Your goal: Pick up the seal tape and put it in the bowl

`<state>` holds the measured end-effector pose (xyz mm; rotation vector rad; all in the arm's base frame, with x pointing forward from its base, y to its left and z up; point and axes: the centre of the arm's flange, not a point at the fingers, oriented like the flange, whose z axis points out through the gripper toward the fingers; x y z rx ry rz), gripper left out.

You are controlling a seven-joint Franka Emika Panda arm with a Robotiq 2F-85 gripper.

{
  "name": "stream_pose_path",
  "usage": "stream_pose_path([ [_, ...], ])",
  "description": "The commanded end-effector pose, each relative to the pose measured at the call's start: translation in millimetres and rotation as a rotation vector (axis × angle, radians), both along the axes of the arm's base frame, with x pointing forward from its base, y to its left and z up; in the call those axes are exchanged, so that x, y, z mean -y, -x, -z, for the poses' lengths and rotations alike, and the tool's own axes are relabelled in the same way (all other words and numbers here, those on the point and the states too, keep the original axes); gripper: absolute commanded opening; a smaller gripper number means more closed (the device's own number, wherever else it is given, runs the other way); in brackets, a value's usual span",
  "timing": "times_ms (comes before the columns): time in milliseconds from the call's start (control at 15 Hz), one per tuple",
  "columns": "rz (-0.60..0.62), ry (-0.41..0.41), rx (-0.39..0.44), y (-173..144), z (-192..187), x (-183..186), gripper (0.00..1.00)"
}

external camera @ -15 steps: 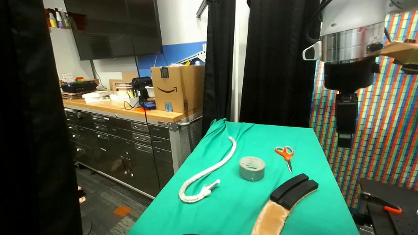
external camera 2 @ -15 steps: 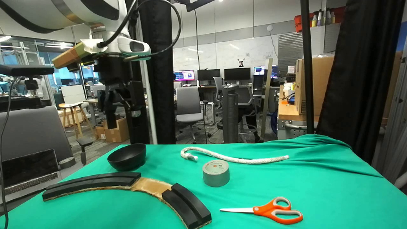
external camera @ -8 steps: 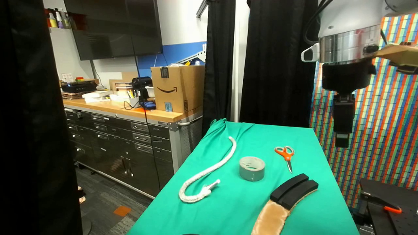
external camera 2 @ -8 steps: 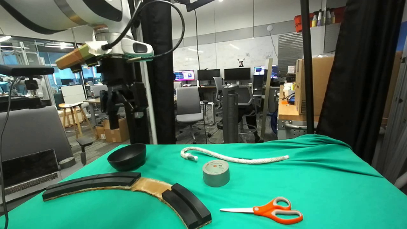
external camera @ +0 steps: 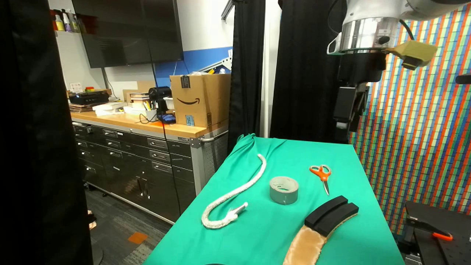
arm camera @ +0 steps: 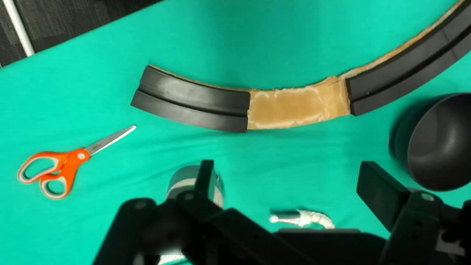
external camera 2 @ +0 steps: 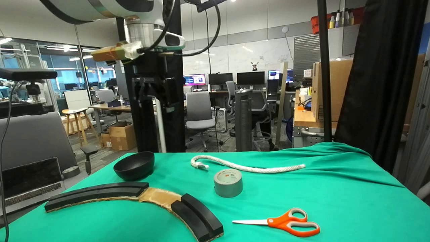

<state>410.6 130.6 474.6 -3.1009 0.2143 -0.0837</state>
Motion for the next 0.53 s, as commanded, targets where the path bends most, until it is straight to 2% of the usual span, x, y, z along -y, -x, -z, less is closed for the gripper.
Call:
stream_pose_path([
  [0, 0.087, -0.02, 0.076, -25, 9, 28, 1.0],
  [267, 0.192, 0.056, 0.113, -48, 42, 80, 1.0],
  [467, 0.235, 0.112, 0.07, -62, 73, 114, 1.0],
])
